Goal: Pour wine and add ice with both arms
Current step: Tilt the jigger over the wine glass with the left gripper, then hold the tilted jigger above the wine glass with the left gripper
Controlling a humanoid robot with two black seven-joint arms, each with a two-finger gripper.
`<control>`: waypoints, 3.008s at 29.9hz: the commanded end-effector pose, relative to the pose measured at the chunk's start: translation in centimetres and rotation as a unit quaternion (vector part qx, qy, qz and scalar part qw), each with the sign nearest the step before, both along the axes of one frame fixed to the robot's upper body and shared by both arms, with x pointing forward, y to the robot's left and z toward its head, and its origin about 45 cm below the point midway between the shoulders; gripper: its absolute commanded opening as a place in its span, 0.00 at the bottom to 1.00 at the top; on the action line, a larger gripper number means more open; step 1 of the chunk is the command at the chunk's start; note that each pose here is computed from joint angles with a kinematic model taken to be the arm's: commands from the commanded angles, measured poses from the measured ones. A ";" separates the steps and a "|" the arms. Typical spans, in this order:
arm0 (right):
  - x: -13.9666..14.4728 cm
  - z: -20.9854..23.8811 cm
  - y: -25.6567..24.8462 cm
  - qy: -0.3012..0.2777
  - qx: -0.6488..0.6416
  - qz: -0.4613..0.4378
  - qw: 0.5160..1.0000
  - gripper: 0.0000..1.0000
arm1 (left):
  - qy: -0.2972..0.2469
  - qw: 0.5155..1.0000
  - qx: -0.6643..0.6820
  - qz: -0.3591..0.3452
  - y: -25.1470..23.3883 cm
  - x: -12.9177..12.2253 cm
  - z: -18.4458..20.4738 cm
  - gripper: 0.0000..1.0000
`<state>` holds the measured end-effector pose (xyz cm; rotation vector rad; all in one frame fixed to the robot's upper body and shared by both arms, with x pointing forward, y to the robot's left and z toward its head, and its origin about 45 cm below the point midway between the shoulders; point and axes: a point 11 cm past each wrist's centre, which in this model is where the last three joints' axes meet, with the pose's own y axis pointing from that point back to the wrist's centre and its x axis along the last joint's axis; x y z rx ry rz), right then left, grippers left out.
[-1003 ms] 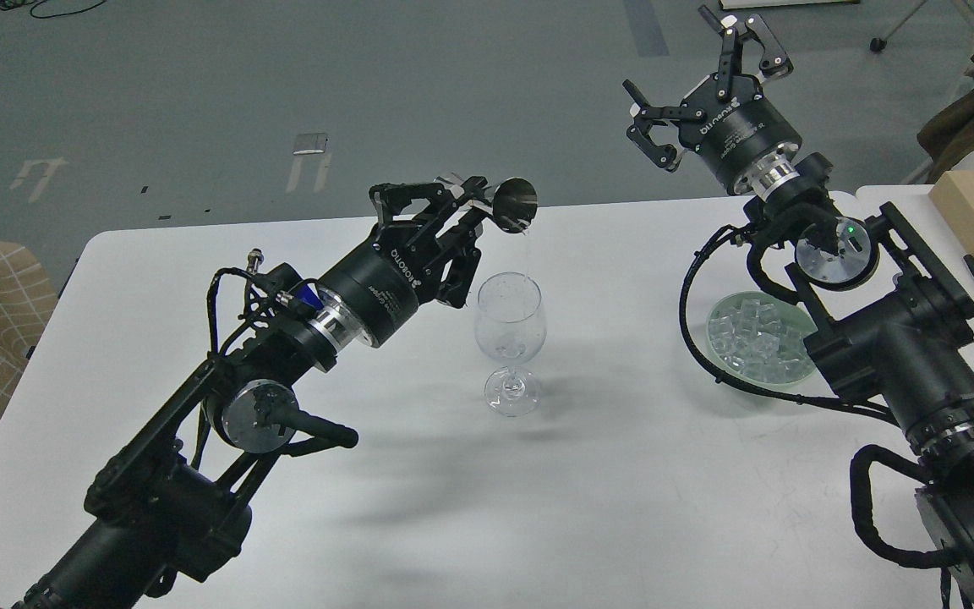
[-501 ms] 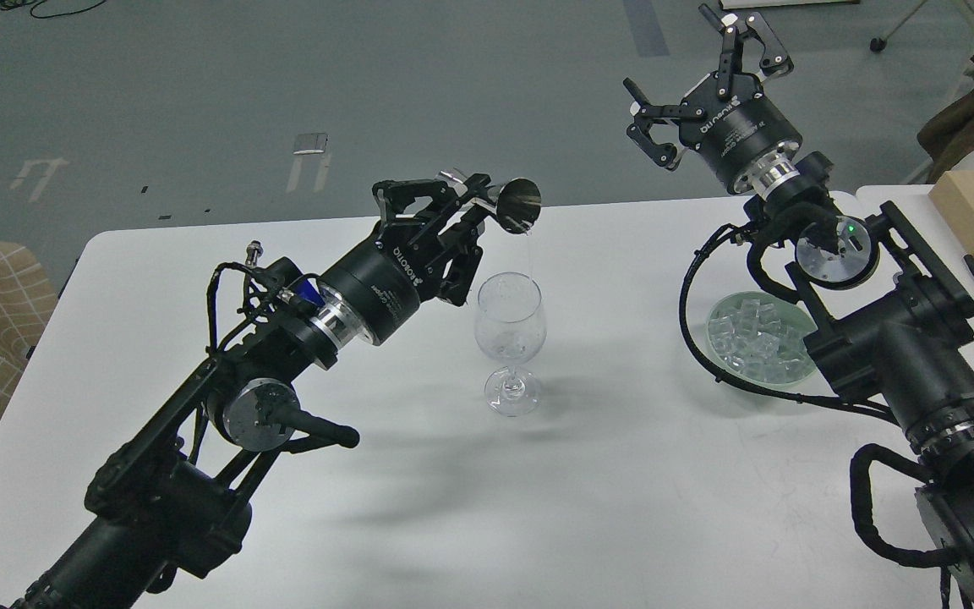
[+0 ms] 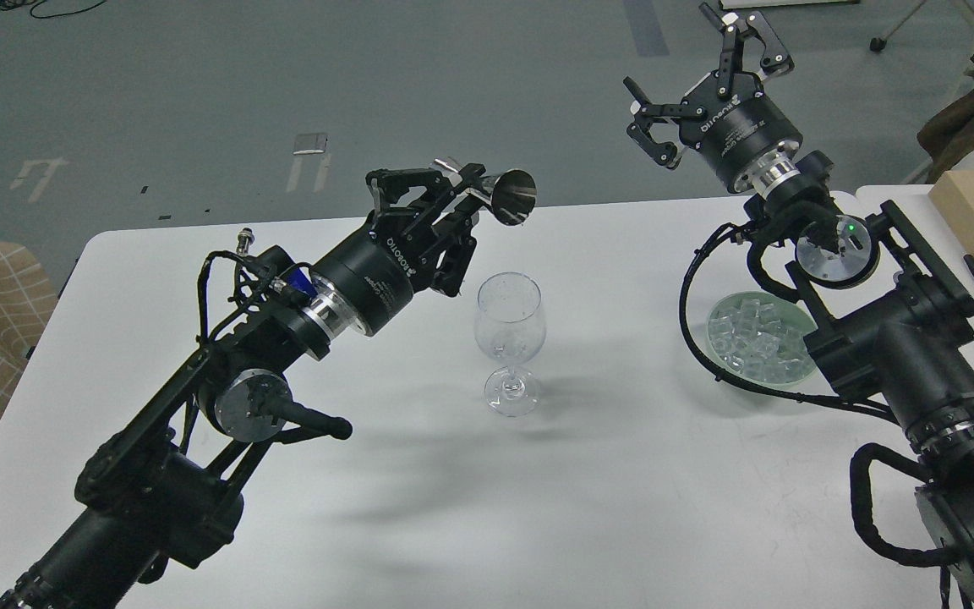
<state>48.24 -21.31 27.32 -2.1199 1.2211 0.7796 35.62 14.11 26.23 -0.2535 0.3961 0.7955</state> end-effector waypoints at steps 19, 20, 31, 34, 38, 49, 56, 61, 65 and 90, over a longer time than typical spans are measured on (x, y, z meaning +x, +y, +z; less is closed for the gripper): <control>0.0 0.0 0.0 -0.001 0.000 0.000 1.000 1.00 | -0.014 1.000 0.017 -0.001 -0.1 -0.1 0.0 0.01; 0.0 0.1 0.0 -0.001 0.000 0.001 1.000 1.00 | -0.014 1.000 0.017 -0.001 -0.1 -0.1 0.0 0.01; 0.0 0.0 0.0 -0.001 0.000 0.000 1.000 1.00 | -0.032 0.999 0.036 -0.001 0.1 -0.1 0.0 0.01; 0.0 0.0 0.0 -0.001 0.000 0.000 1.000 1.00 | -0.036 0.998 0.041 -0.002 0.1 -0.1 0.0 0.01; 0.0 0.1 0.0 -0.001 0.000 0.000 1.000 1.00 | -0.039 0.998 0.044 -0.003 0.1 -0.1 0.1 0.01; 0.0 0.2 0.1 -0.002 0.000 0.001 1.000 1.00 | -0.052 0.997 0.062 -0.002 0.0 -0.1 0.0 0.01; 0.1 0.2 0.0 -0.001 0.000 0.000 1.000 1.00 | -0.061 0.996 0.068 0.001 0.1 -0.1 0.0 0.01; 0.0 0.1 0.0 -0.001 0.000 0.000 1.000 1.00 | -0.067 0.995 0.075 0.003 0.2 -0.1 0.0 0.01; 0.0 0.1 0.0 -0.001 0.000 0.000 1.000 1.00 | -0.071 0.994 0.077 0.004 0.2 -0.1 0.0 0.01; 0.0 0.1 0.0 -0.001 0.000 0.000 1.000 1.00 | -0.118 0.987 0.107 0.016 0.5 0.0 0.3 0.01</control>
